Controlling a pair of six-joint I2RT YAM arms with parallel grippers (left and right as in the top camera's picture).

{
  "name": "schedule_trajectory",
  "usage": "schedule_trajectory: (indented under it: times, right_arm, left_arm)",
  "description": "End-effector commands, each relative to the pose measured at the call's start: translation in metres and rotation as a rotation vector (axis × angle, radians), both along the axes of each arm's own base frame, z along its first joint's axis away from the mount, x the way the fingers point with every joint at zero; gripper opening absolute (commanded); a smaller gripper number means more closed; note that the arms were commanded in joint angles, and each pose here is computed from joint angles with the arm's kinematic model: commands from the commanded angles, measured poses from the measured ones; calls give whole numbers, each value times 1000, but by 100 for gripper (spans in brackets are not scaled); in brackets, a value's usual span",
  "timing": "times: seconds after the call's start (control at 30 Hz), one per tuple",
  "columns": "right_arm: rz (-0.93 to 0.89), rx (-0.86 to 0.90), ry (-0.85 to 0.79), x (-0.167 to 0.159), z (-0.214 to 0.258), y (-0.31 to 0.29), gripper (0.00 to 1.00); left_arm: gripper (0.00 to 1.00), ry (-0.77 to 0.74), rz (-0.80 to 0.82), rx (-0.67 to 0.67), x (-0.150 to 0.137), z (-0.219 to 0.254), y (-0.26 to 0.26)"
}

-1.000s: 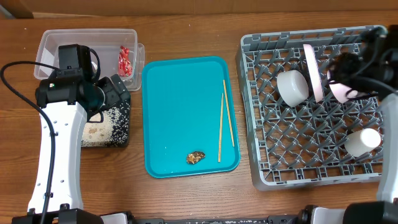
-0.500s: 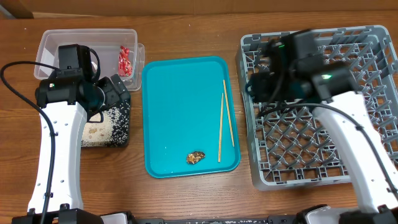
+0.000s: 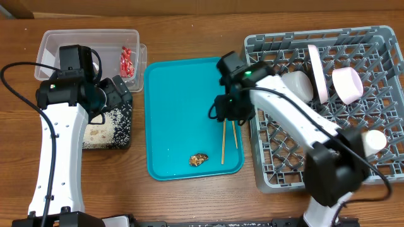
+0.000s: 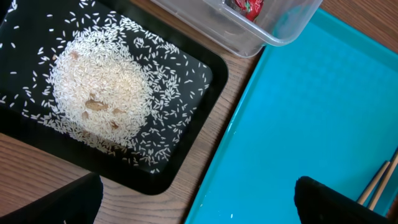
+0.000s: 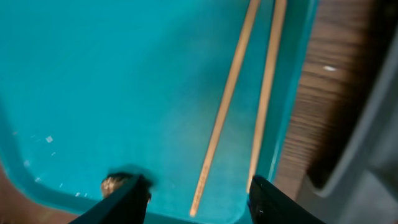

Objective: Sort waste into correct bins and load items into the dishwasher
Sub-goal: 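Lower the right gripper onto a wooden chopstick on the teal tray and grasp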

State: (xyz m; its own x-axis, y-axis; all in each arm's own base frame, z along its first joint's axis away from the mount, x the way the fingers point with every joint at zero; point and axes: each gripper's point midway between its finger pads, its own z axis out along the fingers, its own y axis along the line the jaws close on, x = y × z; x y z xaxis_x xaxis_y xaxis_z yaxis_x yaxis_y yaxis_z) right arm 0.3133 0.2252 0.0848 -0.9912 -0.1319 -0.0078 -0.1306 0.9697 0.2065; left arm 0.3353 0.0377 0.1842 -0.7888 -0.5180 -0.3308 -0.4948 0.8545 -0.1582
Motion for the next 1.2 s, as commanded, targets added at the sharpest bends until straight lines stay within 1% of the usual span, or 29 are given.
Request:
schedule_trajectory:
  times: [0.0, 0.23, 0.37, 0.5, 0.77, 0.83, 0.9, 0.97, 1.17]
  right_arm:
    - [-34, -38, 48, -2, -23, 5, 55]
    - [-17, -97, 137, -14, -61, 7, 55]
    - [-16, -112, 146, -17, -69, 11, 55]
    - [-64, -185, 127, -14, -78, 3, 54]
    - [-64, -207, 152, -18, -91, 1, 53]
    - [-68, -208, 153, -19, -93, 1, 49]
    - [-68, -210, 155, -20, -95, 0, 42]
    - [-67, -213, 160, -23, -99, -2, 36]
    - [-66, -228, 181, -32, -108, -8, 31]
  left_arm:
    - [100, -38, 16, 13, 2, 13, 3]
    - [100, -38, 16, 13, 2, 13, 3]
    - [100, -38, 16, 13, 2, 13, 3]
    - [100, -38, 16, 13, 2, 13, 3]
    - [100, -38, 16, 13, 2, 13, 3]
    - [100, -38, 16, 13, 2, 13, 3]
    - [100, -38, 16, 13, 2, 13, 3]
    - [100, -38, 16, 13, 2, 13, 3]
    - [100, -38, 16, 13, 2, 13, 3]
